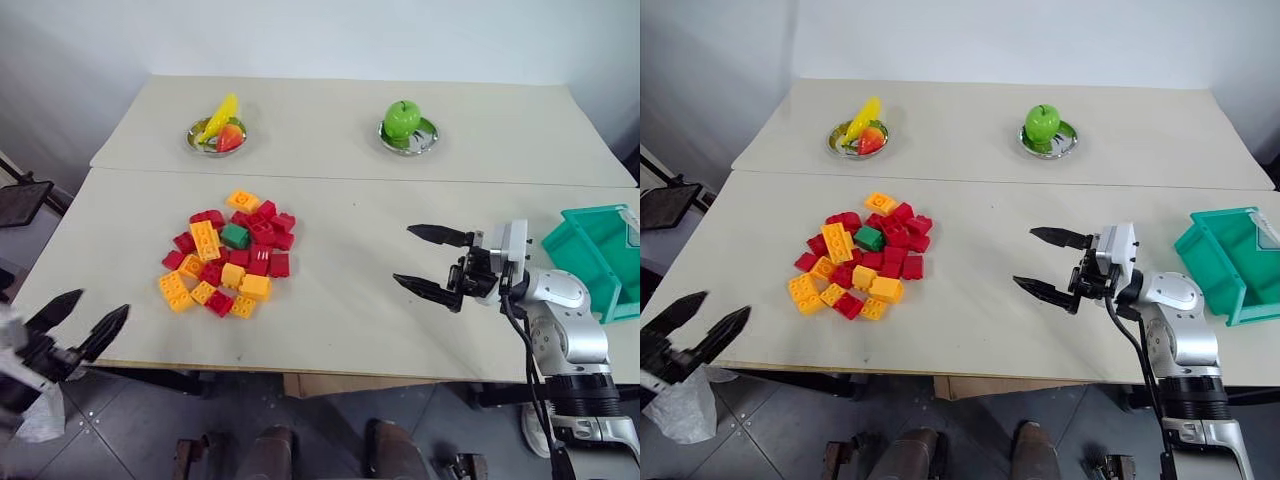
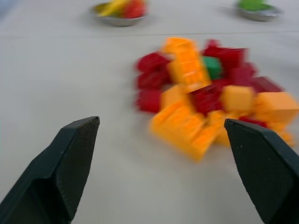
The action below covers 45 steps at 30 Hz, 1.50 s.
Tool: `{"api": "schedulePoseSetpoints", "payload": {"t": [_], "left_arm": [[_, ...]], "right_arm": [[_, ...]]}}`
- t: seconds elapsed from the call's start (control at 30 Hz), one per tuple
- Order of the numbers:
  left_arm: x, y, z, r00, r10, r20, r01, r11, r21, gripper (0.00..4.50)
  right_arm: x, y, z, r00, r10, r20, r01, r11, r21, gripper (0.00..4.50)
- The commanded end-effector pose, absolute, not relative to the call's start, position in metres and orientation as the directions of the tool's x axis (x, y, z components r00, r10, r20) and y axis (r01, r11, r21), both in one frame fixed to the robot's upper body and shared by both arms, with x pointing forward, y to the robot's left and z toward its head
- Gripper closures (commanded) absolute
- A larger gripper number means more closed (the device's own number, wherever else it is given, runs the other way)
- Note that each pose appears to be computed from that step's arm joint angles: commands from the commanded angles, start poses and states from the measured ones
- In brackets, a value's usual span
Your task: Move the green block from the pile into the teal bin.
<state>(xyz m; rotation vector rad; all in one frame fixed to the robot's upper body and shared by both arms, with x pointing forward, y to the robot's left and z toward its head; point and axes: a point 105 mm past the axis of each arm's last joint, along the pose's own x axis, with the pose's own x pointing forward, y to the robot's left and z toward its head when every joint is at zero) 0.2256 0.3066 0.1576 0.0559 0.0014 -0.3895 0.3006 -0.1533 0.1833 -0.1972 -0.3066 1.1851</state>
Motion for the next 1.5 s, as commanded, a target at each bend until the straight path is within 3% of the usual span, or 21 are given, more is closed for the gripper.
{"api": "schedulePoseSetpoints", "payload": {"t": [0.03,0.23,0.3,0.5,0.87,1.2,1.5], "left_arm": [[0.263,0.274,0.177,0.862,-0.502,-0.067,0.506,0.853,0.127,0.02],[0.314,0.237,0.185,0.772,-0.615,-0.160,0.633,0.767,0.105,0.02],[0.332,0.222,0.178,0.733,-0.635,-0.245,0.669,0.739,0.086,0.02],[0.372,0.229,0.186,0.785,-0.499,-0.367,0.570,0.814,0.111,0.02],[0.366,0.255,0.162,0.690,-0.372,-0.621,0.559,0.819,0.130,0.02],[0.386,0.230,0.161,0.660,-0.440,-0.608,0.581,0.813,0.043,0.02],[0.389,0.219,0.161,0.616,-0.483,-0.623,0.611,0.792,-0.009,0.02]], "right_arm": [[0.298,-0.151,0.189,0.329,0.933,0.147,-0.869,0.360,-0.340,0.00],[0.298,-0.152,0.188,0.354,0.921,0.160,-0.857,0.388,-0.338,0.00],[0.298,-0.151,0.188,0.363,0.916,0.169,-0.852,0.400,-0.339,0.00],[0.296,-0.151,0.189,0.391,0.902,0.184,-0.835,0.431,-0.343,0.00],[0.292,-0.152,0.189,0.417,0.886,0.205,-0.816,0.464,-0.345,0.00],[0.288,-0.145,0.198,0.354,0.915,0.193,-0.828,0.403,-0.390,0.00],[0.286,-0.135,0.200,0.312,0.930,0.195,-0.844,0.366,-0.392,0.00]]}}
